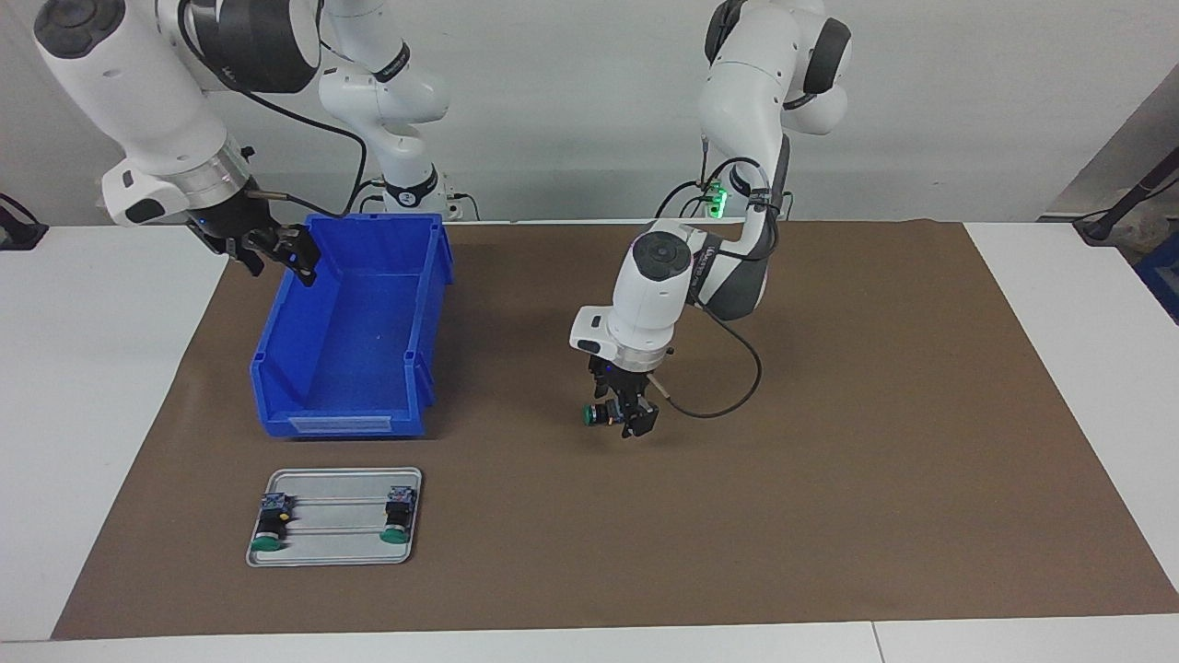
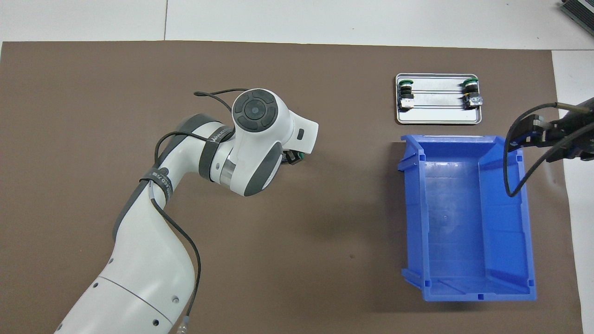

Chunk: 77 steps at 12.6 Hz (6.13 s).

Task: Place and press button with both arms

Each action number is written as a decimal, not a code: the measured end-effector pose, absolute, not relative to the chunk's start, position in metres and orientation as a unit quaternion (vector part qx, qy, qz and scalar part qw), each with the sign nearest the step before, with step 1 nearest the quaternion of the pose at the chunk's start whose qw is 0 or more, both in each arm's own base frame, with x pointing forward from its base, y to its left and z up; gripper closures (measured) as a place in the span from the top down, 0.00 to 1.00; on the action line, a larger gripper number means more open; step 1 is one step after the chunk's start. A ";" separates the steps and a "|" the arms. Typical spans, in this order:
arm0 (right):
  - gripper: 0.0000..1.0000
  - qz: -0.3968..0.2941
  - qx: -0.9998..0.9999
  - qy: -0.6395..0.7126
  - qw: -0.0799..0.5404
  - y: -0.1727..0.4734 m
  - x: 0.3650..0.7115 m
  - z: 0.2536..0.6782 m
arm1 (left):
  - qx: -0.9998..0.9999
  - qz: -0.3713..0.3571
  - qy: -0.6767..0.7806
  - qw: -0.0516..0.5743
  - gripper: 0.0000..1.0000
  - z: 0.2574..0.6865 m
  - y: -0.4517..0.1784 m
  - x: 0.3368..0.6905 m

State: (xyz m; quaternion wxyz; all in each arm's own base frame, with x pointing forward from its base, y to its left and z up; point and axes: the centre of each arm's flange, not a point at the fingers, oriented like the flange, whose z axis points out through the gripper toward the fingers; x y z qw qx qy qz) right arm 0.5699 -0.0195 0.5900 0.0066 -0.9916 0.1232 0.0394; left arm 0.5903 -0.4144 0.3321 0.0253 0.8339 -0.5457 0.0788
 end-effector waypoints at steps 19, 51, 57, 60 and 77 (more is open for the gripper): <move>0.97 0.022 -0.996 0.081 0.008 -0.086 0.545 0.620 | 0.843 0.090 -0.529 0.017 0.33 0.357 -0.398 0.593; 1.00 0.019 -0.998 0.066 0.009 -0.069 0.545 0.624 | 0.699 0.556 -0.351 0.281 0.33 0.252 -0.195 0.451; 1.00 0.019 -0.998 0.066 0.009 -0.069 0.545 0.624 | 0.688 0.572 -0.325 0.306 0.33 0.230 -0.195 0.424; 1.00 0.019 -0.998 0.066 0.009 -0.069 0.545 0.624 | 0.692 0.566 -0.327 0.306 0.33 0.222 -0.192 0.414; 1.00 0.019 -0.998 0.066 0.009 -0.069 0.545 0.624 | 0.707 0.548 -0.332 0.299 0.99 0.212 -0.189 0.404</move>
